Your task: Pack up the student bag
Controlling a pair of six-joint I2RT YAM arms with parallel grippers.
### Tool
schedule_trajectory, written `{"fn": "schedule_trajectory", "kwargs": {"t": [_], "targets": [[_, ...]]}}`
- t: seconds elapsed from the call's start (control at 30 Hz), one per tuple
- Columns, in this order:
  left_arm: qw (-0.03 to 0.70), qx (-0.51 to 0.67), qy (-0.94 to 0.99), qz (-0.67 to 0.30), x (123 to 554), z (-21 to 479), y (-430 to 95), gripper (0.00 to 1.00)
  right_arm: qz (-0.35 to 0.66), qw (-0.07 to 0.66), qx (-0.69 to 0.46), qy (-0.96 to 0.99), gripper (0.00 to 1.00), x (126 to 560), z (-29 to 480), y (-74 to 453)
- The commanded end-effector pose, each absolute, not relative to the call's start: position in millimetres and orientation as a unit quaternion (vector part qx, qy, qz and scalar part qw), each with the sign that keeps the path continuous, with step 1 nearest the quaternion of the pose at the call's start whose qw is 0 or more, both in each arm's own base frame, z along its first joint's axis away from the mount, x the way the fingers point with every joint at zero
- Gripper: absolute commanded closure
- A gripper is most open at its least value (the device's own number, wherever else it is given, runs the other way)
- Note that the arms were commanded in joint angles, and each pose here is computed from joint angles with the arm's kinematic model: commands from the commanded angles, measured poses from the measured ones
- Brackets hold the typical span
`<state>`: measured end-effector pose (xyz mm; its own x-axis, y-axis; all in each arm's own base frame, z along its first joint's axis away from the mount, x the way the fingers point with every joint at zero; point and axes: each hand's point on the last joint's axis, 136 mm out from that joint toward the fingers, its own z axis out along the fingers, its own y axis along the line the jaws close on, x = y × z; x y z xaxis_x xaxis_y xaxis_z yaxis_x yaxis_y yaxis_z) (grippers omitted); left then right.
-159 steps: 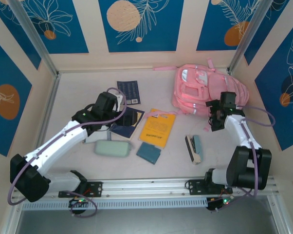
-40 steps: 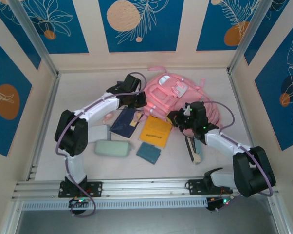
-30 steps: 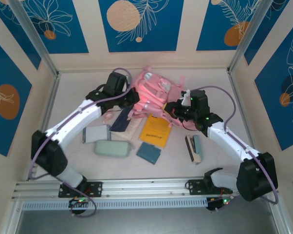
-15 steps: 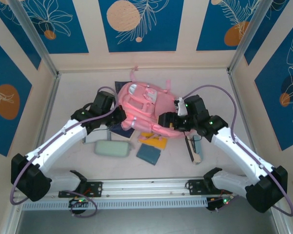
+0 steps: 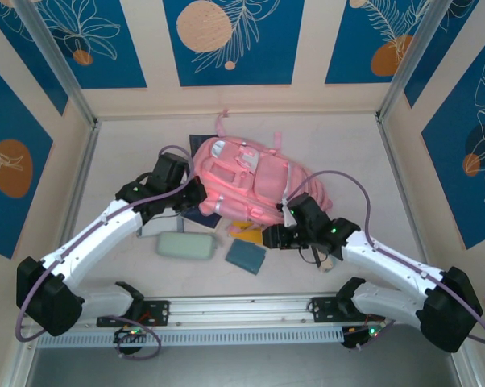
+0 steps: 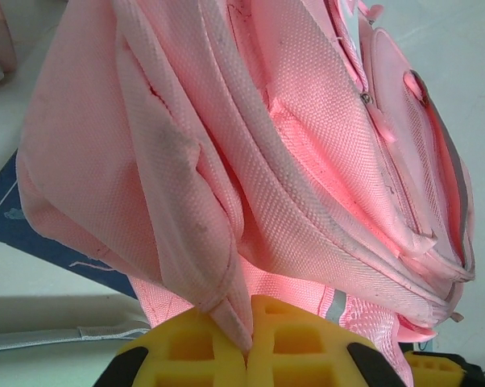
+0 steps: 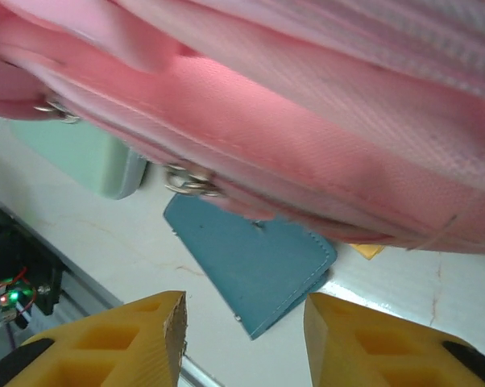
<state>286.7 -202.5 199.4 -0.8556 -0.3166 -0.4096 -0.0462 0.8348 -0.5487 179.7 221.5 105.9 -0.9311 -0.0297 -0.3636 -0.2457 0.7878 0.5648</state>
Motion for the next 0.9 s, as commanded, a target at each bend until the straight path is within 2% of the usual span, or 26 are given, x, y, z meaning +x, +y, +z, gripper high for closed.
{"fn": "schedule_trajectory", "kwargs": {"t": [0.0, 0.07, 0.3, 0.57, 0.87], "targets": [[0.273, -0.104, 0.910, -0.294, 295.2, 227.0, -203.1, 1.00, 0.380, 0.248, -0.075, 0.888, 0.61, 196.5, 126.4, 237.8], [0.271, -0.108, 0.909, -0.298, 295.4, 226.6, -204.5, 1.00, 0.383, 0.272, -0.076, 0.880, 0.63, 201.2, 123.6, 236.8], [0.270, -0.114, 0.900, -0.322, 297.2, 233.6, -210.5, 1.00, 0.395, 0.292, -0.066, 0.869, 0.62, 214.4, 110.4, 243.0], [0.269, -0.114, 0.899, -0.328, 297.9, 236.2, -212.6, 1.00, 0.419, 0.327, -0.052, 0.845, 0.63, 230.9, 115.7, 252.3], [0.278, -0.115, 0.895, -0.328, 299.9, 243.7, -211.1, 1.00, 0.403, 0.334, -0.031, 0.851, 0.83, 242.3, 111.6, 249.7]]}}
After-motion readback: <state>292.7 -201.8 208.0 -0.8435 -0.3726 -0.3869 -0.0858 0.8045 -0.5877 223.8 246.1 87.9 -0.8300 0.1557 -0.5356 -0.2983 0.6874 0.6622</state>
